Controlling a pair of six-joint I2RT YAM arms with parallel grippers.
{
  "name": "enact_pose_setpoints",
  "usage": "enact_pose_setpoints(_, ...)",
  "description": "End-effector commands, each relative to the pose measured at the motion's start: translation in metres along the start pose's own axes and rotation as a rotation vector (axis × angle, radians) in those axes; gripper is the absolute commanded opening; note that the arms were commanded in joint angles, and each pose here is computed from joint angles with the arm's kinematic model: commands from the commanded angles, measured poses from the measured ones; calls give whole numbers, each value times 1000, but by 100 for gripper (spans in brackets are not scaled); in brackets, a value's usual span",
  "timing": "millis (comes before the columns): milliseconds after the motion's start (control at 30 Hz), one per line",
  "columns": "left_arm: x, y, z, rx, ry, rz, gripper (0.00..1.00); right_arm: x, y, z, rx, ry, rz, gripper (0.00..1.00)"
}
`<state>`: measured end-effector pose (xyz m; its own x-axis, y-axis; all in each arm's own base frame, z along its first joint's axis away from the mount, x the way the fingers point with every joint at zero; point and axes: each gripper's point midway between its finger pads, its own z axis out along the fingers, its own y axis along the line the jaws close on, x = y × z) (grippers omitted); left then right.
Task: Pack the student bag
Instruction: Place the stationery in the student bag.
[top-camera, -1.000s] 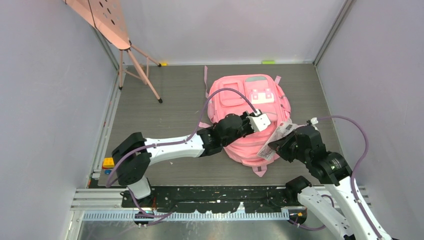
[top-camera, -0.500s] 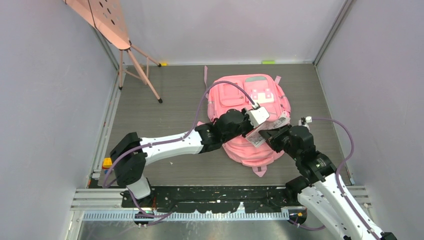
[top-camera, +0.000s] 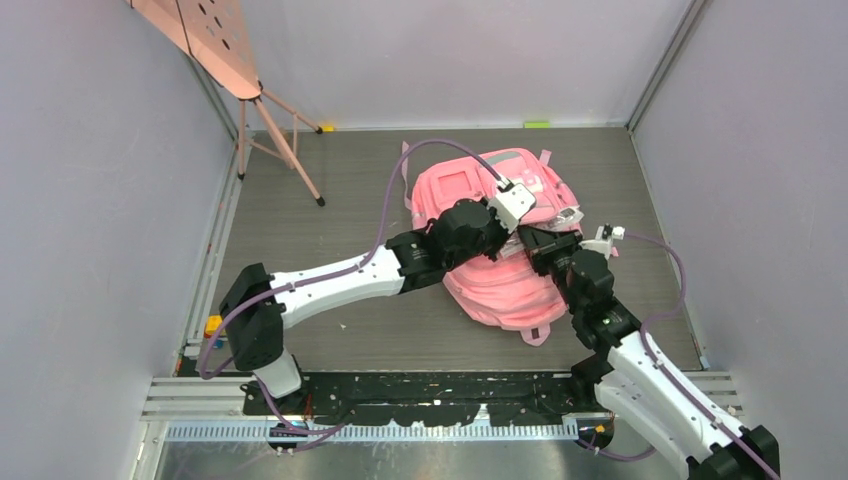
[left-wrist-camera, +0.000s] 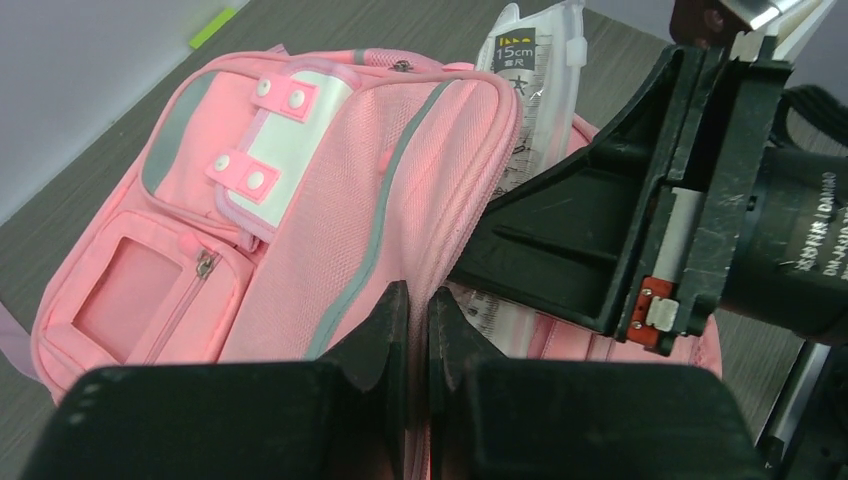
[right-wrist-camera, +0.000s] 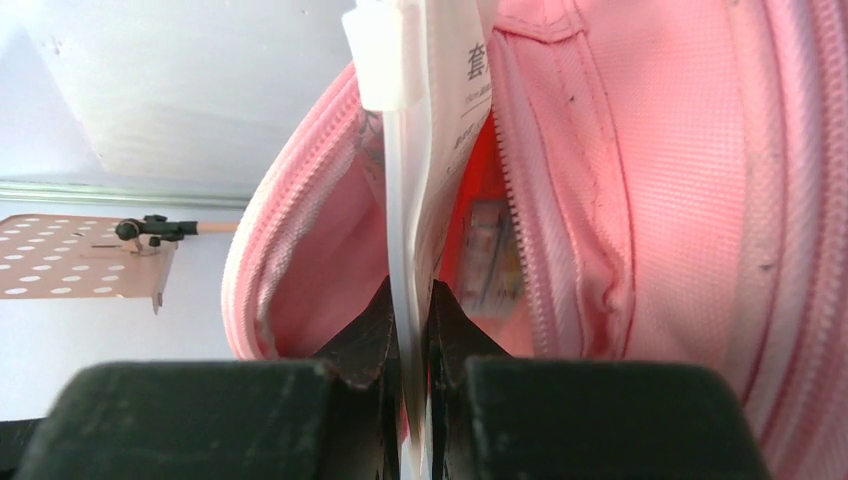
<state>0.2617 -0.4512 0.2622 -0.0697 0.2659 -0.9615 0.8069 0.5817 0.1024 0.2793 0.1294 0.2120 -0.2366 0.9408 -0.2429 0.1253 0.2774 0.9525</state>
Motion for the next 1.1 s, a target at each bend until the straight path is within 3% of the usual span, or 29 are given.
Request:
enact_pose_setpoints(0,-81,-13,-21,81,-194,-119,0,-30,65,10,-254,-158,34,0)
enact_pose_setpoints(433,-69,-9,-14,125,-139,-139,0,-18,9,80,36,-183,-126,1)
enact_pose_setpoints(567,-61,-10,-11,125,-120,-163,0,-10,-4,97,124,-143,-242,14)
enact_pose_setpoints(733,-49,10,-9,79,-91,-249,0,-12,-31,90,229,-140,-287,49)
enact_pose_setpoints(800,-43,21,-8,57,-85,-279,0,-13,-39,82,254,-139,-290,58)
enact_pose_setpoints(1067,-36,38,-10,27,-72,-273,0,-9,-46,48,254,-71,-319,76)
